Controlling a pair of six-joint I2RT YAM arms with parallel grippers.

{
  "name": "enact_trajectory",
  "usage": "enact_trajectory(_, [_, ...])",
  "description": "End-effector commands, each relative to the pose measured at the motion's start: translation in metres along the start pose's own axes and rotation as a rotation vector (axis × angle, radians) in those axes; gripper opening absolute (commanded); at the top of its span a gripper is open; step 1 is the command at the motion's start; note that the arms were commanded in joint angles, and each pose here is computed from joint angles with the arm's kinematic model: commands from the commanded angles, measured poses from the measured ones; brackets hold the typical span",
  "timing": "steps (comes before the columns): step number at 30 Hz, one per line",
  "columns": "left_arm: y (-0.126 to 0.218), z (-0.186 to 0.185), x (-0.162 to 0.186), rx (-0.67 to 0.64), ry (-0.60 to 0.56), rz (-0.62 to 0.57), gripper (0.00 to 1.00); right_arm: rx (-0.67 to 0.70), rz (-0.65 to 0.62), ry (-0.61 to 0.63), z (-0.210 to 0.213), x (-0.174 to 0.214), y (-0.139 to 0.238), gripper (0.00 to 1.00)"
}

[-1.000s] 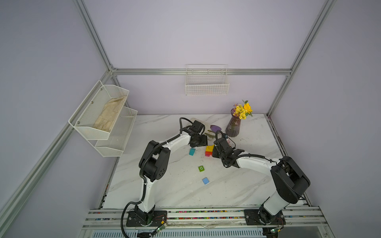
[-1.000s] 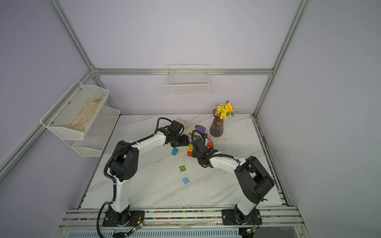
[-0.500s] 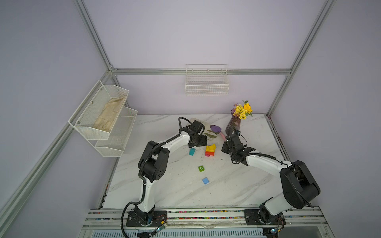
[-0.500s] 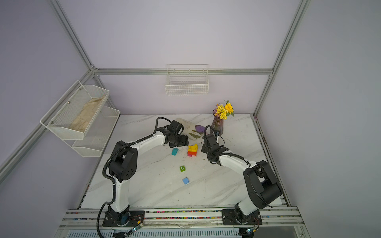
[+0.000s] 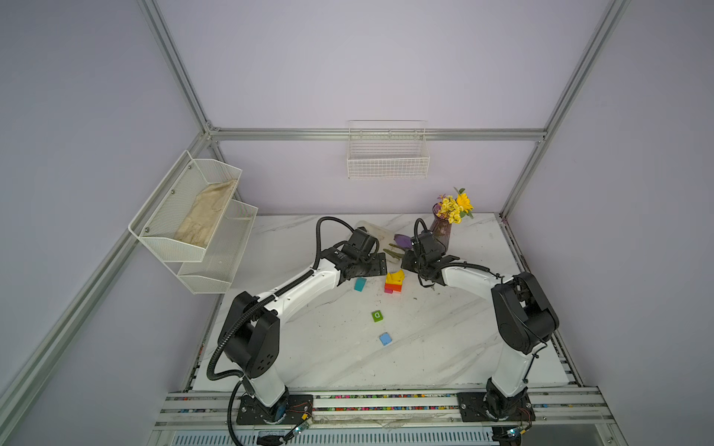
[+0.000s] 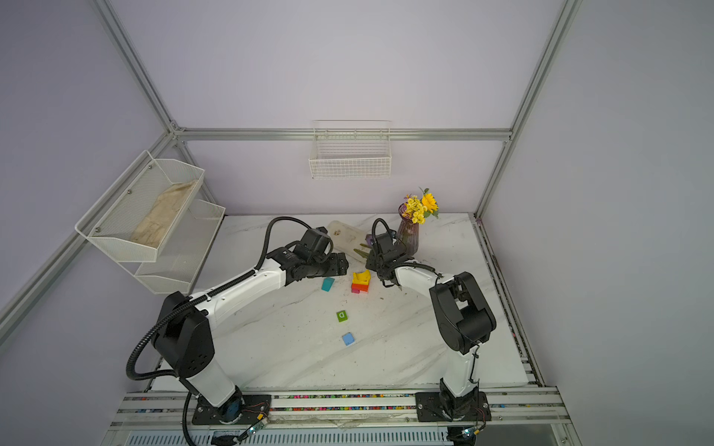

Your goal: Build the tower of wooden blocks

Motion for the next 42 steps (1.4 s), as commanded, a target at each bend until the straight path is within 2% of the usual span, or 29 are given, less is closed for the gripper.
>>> enact_trajectory(1, [-0.009,-0.007,0.016,0.012,-0.05,0.018,0.89,-0.008,0.038,0.023,0.002,0.003,-0.002,0.52])
enact_trajectory(12, [-0.047,-0.01,0.025,-0.023,-0.073,0.085,0.78,-0.022,0.059,0.027,0.001,0.014,0.001,0.48])
enact_trajectory(19, [-0.062,-0.011,0.022,-0.059,-0.087,0.113,0.77,-0.018,0.059,0.018,-0.002,0.016,0.005,0.47])
enact_trajectory(28, [-0.069,-0.011,0.014,-0.071,-0.094,0.125,0.76,-0.015,0.044,0.011,-0.003,0.015,0.013,0.47])
enact_trajectory(42, [-0.075,-0.023,0.009,0.017,-0.092,0.133,0.75,0.013,-0.028,-0.016,-0.01,0.003,0.041,0.51])
Point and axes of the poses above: each gripper's point midway between its finger pads, its own y axis back along the fingers, its own z axis along the line the jaws close on, x = y × z, the point moved 9 cm from there along y, back along the fingers, and after that the axes turned 11 degrees about -y, right-handed, at the moved point
